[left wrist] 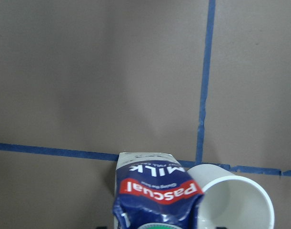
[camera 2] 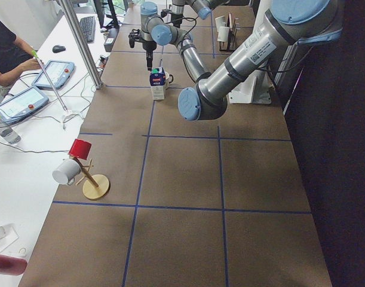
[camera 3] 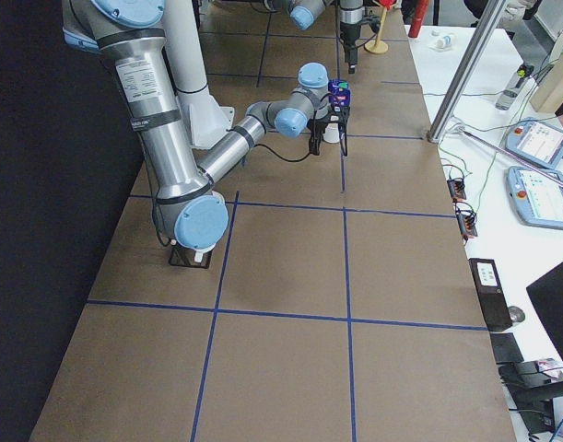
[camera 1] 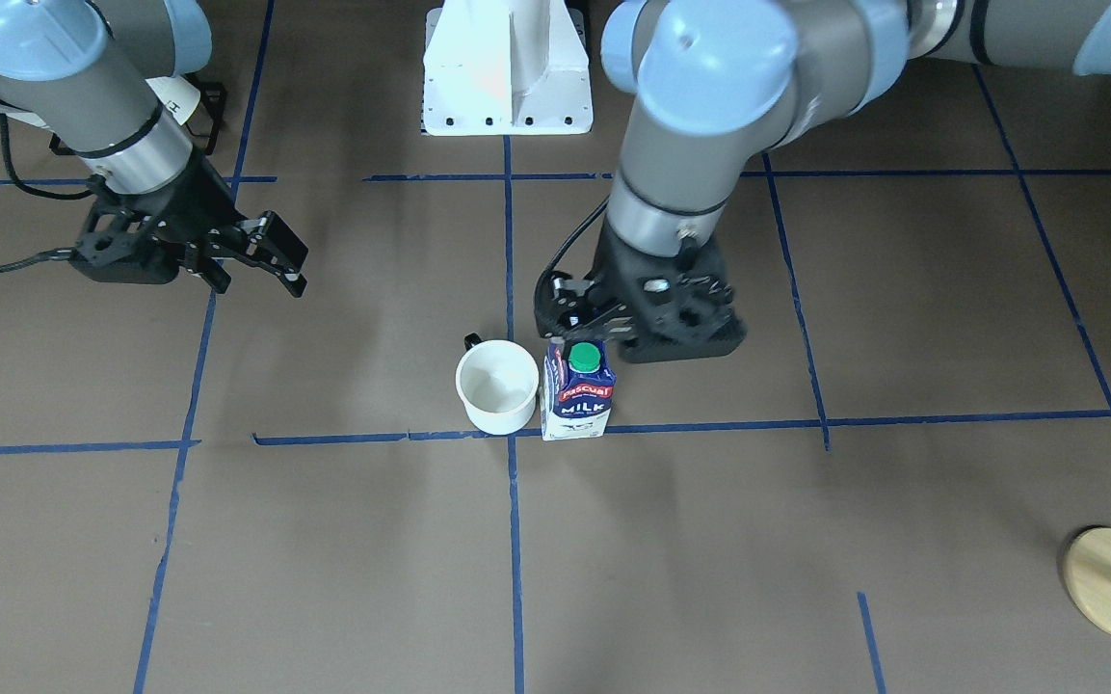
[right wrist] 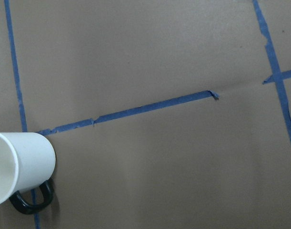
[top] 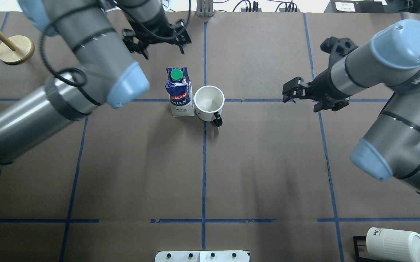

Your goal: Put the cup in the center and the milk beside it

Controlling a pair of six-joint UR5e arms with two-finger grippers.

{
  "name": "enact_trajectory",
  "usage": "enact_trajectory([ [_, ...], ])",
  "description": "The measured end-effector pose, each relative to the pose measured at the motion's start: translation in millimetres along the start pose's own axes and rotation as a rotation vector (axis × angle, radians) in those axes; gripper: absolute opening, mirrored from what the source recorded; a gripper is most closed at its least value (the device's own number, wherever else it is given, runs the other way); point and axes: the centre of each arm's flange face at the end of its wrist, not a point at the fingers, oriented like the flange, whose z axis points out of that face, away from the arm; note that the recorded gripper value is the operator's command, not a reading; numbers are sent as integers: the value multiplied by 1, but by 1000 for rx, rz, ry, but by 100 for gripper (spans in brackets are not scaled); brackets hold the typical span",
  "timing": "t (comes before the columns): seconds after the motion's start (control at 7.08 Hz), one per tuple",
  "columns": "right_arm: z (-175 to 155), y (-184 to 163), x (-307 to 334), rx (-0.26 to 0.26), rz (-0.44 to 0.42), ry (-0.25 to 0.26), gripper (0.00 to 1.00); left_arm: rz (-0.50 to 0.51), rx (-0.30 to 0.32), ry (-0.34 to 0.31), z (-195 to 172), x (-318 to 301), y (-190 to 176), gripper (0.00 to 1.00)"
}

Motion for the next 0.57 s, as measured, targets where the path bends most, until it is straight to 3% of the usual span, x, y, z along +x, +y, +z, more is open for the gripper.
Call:
enact_trajectory([
  [0.28, -38, -42, 64, -8, -18, 5, 100, 166, 28, -97, -40, -114, -24, 100],
  [0.57, -66, -64, 163, -45, -114, 28, 100, 325, -42, -197, -51, -294, -79, 100],
])
